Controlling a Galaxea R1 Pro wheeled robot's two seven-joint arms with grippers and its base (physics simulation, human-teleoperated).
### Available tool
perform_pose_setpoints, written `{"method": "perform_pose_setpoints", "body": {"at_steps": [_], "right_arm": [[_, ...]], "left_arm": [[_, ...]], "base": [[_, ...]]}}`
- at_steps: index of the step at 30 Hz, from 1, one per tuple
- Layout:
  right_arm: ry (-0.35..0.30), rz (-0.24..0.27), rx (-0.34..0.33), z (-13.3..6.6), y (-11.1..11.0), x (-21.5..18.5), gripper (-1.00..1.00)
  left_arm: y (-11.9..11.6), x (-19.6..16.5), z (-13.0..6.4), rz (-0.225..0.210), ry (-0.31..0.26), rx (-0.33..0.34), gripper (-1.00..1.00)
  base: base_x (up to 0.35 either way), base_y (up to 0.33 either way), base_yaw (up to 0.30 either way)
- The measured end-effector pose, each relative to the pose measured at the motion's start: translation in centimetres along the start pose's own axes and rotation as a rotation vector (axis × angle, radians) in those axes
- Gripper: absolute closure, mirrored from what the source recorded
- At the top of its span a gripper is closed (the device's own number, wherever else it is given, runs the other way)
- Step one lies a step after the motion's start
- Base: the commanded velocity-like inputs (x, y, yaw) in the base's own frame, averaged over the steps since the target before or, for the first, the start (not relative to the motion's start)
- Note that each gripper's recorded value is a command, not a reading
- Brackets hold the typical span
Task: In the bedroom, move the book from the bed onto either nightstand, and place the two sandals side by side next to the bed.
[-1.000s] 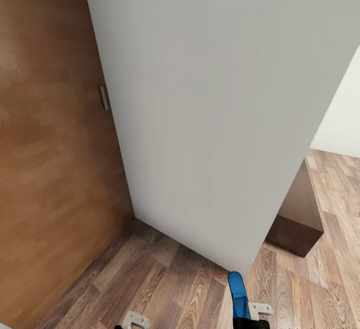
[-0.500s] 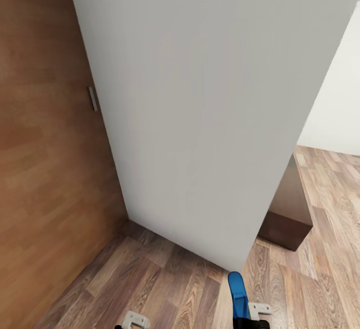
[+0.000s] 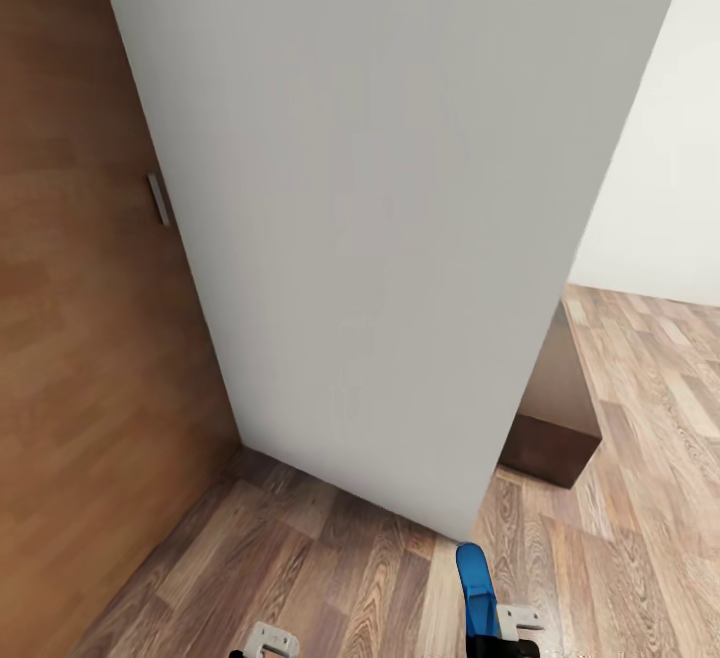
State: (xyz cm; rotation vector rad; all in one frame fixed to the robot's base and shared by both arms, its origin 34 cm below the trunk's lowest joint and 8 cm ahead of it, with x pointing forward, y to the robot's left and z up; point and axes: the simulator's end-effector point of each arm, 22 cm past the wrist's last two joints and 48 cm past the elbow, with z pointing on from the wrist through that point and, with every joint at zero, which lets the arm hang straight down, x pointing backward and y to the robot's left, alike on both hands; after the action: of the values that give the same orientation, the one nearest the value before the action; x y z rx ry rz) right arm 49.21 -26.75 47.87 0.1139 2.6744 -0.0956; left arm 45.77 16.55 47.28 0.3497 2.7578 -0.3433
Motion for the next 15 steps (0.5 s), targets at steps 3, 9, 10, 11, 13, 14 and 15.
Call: {"method": "perform_pose_setpoints", "body": {"at_steps": [3,9,10,11,13,14,15], "right_arm": [[-0.001,0.0,0.0,-0.01,0.0,-0.02,1.0],[-0.001,-0.001,0.0,0.0,0.0,-0.04,1.0],[-0.001,-0.001,0.0,0.0,0.01,-0.05,1.0],[-0.001,-0.001,0.0,0.0,0.01,-0.05,1.0],[-0.001,0.0,0.0,0.0,0.01,-0.05,1.0],[0.0,0.0,0.0,0.0,0.01,-0.03,1.0],[0.0,0.0,0.0,0.0,0.01,-0.02,1.0]], "left_arm": [[0.0,0.0,-0.01,0.0,0.0,0.0,-1.0],[0.01,-0.02,0.0,0.0,-0.001,-0.001,-1.0],[0.01,-0.02,0.0,0.0,-0.001,0.0,-1.0],[0.0,-0.02,0.0,0.0,-0.001,0.0,-1.0],[0.0,-0.02,0.0,-0.001,-0.001,0.0,-1.0],[0.0,-0.02,0.0,-0.001,-0.001,0.0,-1.0],[0.03,-0.02,0.0,-0.001,-0.001,-0.001,-1.0]], "base": [[0.088,0.117,-0.257],[0.03,0.038,-0.121],[0.009,0.011,-0.036],[0.007,0.018,-0.029],[0.004,0.103,-0.018],[0.002,0.099,-0.038],[0.001,0.079,-0.05]]}}
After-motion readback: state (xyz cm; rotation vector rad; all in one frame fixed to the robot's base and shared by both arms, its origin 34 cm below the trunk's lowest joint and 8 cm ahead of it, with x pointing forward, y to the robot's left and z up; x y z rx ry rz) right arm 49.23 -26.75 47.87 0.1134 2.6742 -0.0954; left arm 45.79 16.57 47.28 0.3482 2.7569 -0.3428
